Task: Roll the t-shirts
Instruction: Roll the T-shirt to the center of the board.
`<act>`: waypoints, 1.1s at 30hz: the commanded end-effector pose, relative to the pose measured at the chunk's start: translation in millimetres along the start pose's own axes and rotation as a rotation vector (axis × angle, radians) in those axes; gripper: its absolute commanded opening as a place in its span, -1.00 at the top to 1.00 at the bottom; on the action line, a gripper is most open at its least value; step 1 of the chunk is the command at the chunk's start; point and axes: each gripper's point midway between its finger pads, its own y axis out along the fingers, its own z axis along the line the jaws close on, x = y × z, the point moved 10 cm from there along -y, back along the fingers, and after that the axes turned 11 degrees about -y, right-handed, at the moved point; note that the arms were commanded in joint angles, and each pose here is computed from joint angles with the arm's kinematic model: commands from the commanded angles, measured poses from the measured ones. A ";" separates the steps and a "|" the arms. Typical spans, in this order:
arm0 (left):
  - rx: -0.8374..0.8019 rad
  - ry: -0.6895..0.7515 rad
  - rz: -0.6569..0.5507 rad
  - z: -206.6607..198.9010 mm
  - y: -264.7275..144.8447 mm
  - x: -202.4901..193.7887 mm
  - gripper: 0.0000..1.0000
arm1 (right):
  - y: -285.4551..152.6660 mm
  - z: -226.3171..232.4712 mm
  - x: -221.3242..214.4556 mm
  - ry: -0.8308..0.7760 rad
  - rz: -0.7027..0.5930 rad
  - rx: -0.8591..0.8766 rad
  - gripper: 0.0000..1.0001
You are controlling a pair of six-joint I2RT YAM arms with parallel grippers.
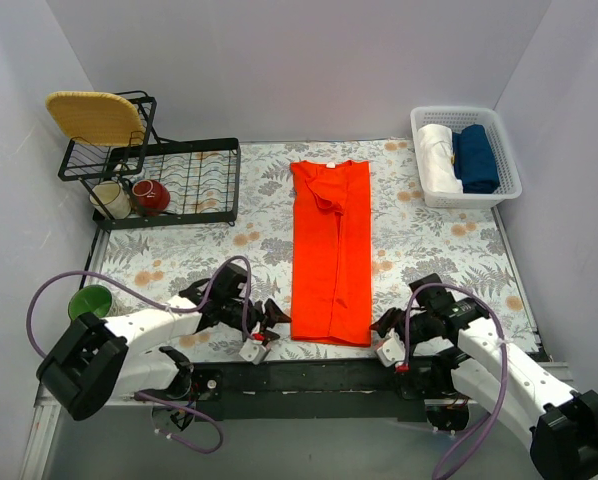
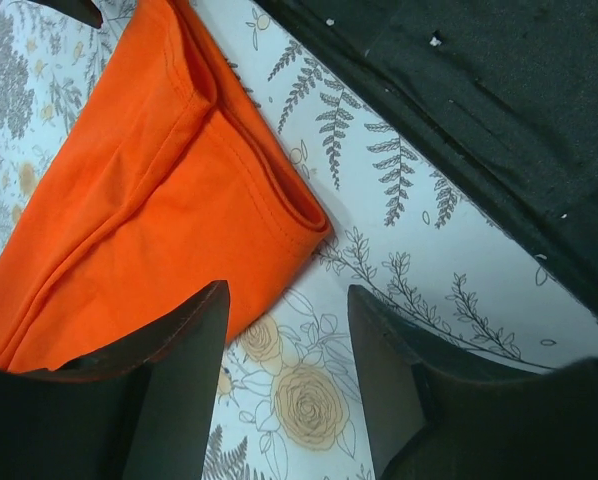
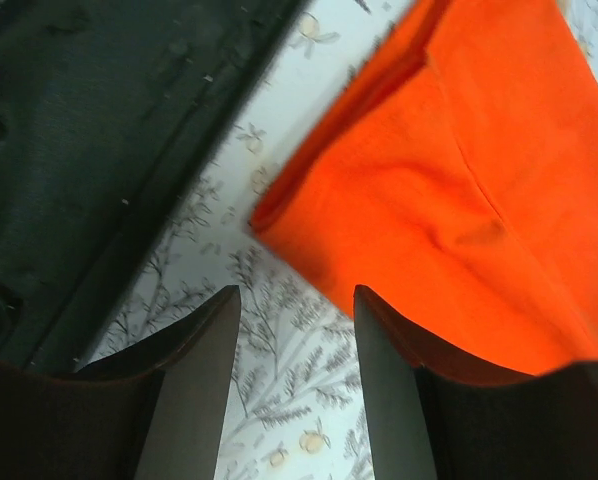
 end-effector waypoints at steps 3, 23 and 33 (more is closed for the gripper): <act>0.000 0.011 0.022 11.0 18.3 -2.5 0.10 | 18.5 2.8 8.1 -0.086 -0.128 0.028 -0.18; -0.071 0.008 0.004 1.7 31.1 -9.2 0.26 | 31.9 4.8 2.0 -0.060 -0.100 0.089 0.03; -0.111 0.005 -0.010 -3.6 37.5 -8.6 0.43 | 27.9 12.4 3.5 -0.054 -0.073 0.118 0.05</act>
